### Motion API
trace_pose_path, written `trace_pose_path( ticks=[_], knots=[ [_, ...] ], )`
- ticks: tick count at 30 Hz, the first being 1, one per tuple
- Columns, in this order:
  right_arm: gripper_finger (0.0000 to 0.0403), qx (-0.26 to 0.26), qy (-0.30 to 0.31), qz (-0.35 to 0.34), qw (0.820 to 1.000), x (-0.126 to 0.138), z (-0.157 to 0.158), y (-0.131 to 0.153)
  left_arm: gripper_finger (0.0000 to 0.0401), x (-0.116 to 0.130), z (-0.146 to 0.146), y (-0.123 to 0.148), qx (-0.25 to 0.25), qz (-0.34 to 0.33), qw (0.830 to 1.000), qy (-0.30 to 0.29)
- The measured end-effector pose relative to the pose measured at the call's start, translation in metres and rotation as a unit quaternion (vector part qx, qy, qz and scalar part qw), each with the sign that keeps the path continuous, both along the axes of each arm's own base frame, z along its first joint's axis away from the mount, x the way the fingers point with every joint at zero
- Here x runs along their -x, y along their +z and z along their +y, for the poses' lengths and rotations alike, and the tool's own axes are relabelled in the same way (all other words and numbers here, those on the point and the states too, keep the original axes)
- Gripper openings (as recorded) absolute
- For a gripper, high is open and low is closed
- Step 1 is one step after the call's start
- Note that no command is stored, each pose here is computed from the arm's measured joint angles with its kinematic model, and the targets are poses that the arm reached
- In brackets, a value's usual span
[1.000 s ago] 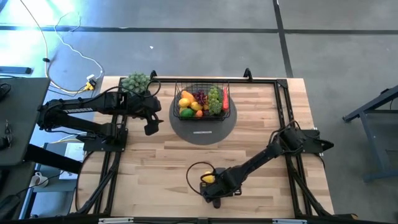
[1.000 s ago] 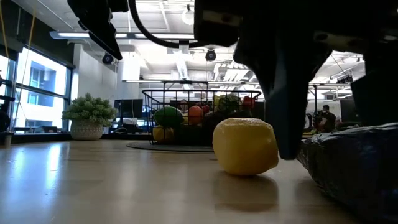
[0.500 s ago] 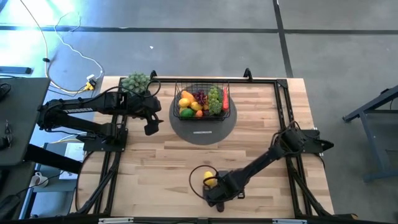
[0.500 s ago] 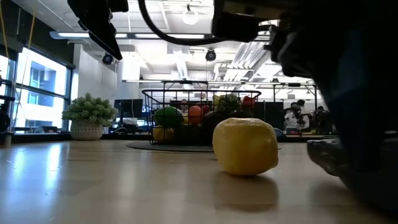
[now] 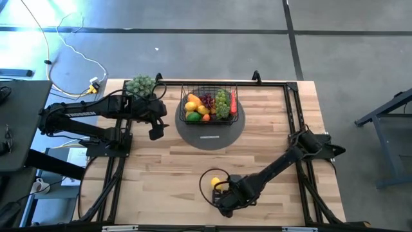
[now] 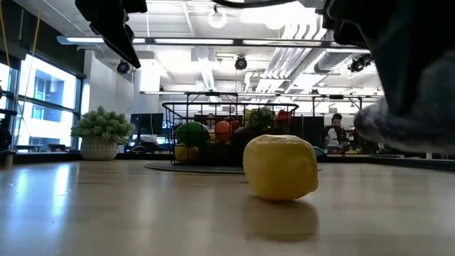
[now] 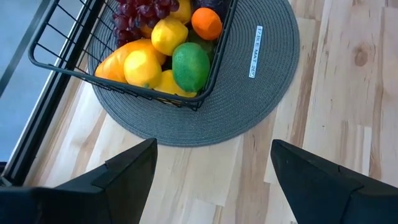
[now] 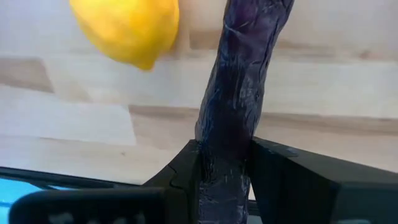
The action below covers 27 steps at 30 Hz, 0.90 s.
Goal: Build produce basket
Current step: Put the purple eggplant into the black wire basket
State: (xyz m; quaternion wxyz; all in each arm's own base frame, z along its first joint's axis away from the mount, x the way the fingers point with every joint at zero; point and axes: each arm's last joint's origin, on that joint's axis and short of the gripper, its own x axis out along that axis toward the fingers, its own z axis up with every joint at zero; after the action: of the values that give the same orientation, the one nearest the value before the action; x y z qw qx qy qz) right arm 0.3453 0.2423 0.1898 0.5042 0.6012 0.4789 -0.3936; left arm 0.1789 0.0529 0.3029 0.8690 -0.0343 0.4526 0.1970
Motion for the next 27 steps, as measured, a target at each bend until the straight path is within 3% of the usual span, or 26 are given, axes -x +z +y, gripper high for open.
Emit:
trace_pose_path(
  ticks=[15,27],
  knots=[
    [0.0078,0.086,-0.044,-0.054,0.994,0.014,-0.029,0.048,0.0305,-0.002,0.001,0.002,-0.014,-0.010,1.000,-0.013],
    [0.0078,0.162,-0.051,-0.111,0.979,0.007,-0.066,0.074,0.0305,-0.004,0.001,0.003,-0.030,-0.012,0.999,-0.035]
  ],
)
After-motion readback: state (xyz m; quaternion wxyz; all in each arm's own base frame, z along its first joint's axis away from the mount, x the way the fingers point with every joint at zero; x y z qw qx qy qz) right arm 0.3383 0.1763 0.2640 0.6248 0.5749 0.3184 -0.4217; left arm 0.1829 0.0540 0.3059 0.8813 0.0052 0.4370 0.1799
